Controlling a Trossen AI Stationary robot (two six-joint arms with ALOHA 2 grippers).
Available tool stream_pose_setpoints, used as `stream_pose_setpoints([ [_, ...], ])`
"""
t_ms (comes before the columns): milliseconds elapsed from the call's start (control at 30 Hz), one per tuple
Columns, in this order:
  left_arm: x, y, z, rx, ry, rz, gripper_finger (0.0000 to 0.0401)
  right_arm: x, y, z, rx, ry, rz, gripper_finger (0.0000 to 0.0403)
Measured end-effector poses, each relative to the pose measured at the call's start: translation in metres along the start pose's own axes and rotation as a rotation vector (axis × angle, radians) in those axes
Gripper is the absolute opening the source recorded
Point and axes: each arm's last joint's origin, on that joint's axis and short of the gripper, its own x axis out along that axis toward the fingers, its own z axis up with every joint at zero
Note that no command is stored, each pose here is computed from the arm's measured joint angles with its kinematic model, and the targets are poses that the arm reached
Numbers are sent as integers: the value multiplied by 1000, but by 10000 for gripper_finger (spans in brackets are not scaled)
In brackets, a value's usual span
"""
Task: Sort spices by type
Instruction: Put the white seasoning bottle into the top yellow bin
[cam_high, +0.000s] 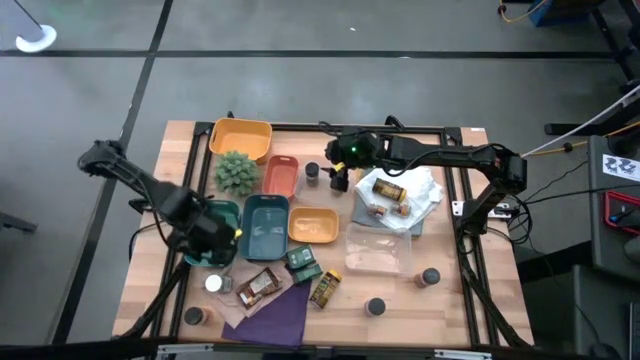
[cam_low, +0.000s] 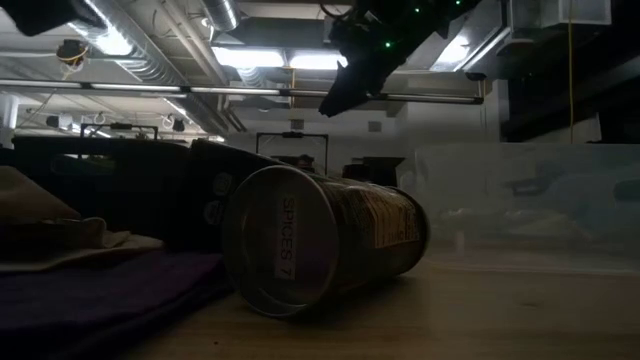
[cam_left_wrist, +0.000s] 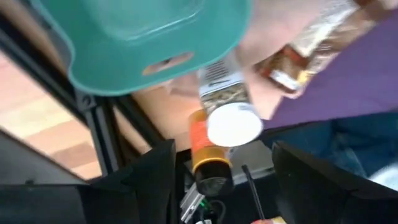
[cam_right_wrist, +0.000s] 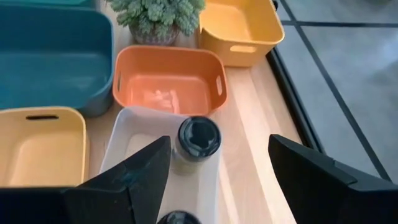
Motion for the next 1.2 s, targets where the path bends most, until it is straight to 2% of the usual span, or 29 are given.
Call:
stream_pose_setpoints([
  [200,24,-8,-16,-6,-23,94,251,0,1,-2,32,20,34,271],
  [500,44,-19,-27,16,-152,44,251,0,2,-3,34,28,43,271],
  [900,50,-13,-44,-46,-196,11,251,0,2,-4,34,38,45,271],
  [1000,50,-13,-46,-52,-229,-25,251,0,2,-4,33,41,46,271],
  [1200,51,-12,-47,-59,-238,-31,251,0,2,-5,34,43,46,271],
])
